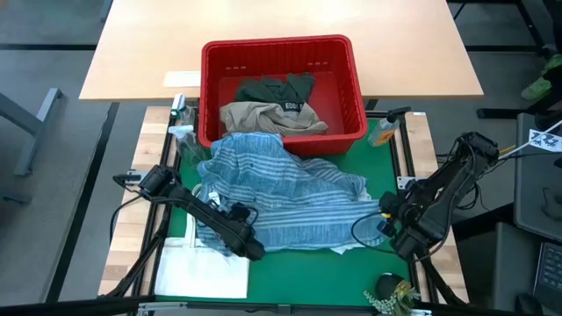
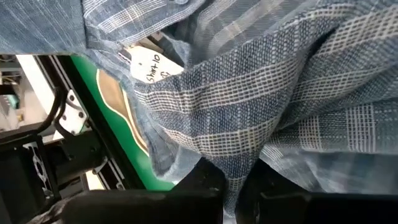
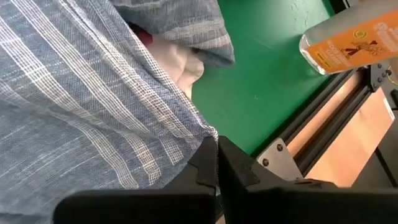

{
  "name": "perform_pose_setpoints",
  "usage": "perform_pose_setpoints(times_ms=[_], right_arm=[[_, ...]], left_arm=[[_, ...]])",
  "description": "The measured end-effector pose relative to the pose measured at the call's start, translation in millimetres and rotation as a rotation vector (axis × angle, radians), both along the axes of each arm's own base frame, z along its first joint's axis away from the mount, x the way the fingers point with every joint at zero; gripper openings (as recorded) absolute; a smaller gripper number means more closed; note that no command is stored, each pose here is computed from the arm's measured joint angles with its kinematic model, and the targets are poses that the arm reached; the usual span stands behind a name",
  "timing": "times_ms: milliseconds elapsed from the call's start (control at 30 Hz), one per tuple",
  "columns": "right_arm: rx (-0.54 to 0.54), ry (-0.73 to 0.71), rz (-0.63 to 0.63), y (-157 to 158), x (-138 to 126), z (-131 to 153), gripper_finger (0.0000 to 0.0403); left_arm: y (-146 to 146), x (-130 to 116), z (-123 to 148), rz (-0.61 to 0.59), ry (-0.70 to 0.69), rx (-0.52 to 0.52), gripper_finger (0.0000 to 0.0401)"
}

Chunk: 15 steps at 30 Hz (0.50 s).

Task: Fold Laundry from Bin
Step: Fold the blue checkered polo shirt

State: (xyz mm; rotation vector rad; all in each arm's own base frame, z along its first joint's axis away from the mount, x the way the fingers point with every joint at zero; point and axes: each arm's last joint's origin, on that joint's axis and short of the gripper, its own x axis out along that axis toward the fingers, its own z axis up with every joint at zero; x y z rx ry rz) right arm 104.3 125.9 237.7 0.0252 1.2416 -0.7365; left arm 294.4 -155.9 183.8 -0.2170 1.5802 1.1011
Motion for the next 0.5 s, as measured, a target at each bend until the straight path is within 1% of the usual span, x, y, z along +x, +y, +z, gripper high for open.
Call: perform_pose_setpoints(times_ms=[133,367,500], right_arm=[[0.013,-0.007,0.004,2,1,5,0.0000],[0.044,-0.029,0.054,7,5,18,0.0000],[0.038,-0.047,0.080,8,7,21,0.0000]], left_arm=[[-4,8,12,-0.022,-0.035,-0.041,0.0003],[-11,20,35,-0.108,-0.098,-0.119,0.0003],[-12,19,45,-0.125,-0.131,-0.130,0.0003]])
